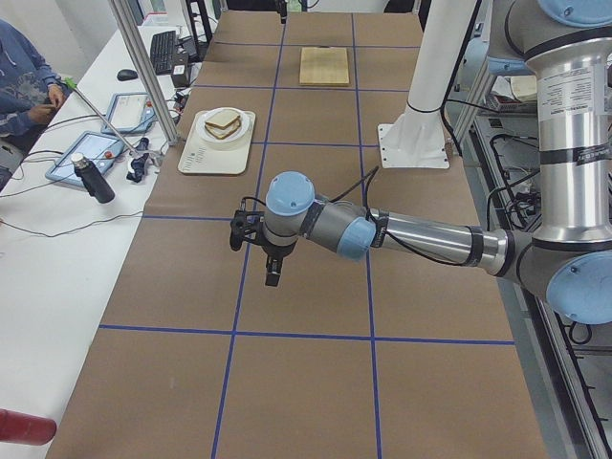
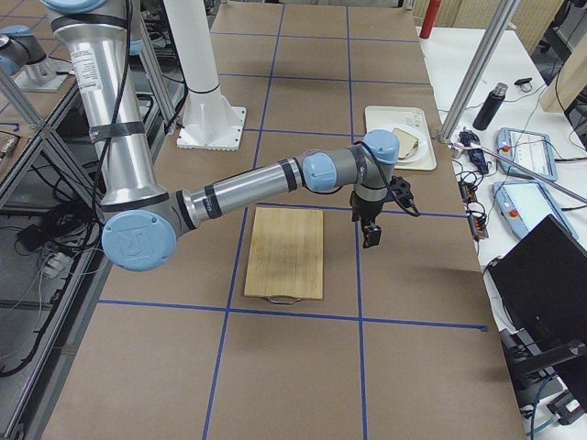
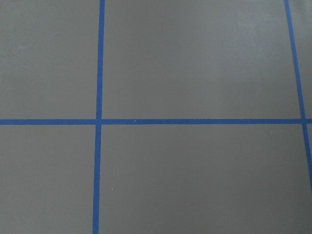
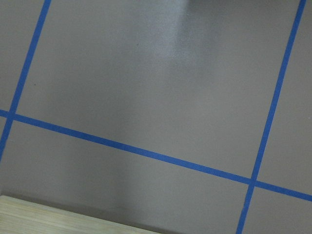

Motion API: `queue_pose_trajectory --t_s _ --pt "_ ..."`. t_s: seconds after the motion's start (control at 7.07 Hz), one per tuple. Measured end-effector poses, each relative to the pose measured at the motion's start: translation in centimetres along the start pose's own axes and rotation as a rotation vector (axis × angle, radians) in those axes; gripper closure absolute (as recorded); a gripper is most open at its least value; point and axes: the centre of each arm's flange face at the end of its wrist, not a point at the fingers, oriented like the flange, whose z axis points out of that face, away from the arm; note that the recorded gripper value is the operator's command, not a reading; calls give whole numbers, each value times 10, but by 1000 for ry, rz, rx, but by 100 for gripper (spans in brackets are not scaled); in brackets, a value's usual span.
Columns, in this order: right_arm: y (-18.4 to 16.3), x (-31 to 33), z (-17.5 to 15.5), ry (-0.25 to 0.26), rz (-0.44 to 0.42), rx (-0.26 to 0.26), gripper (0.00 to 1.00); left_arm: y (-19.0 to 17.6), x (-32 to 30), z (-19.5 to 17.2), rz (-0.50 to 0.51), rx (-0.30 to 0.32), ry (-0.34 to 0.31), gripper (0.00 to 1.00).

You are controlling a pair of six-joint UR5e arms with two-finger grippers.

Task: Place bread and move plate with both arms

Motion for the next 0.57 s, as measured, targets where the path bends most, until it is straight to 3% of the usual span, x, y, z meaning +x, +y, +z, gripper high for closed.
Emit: queue_pose_trajectory --t_s 0.57 --pt "3 6 10 7 14 -19 0 2 -6 10 -13 -25 2 2"
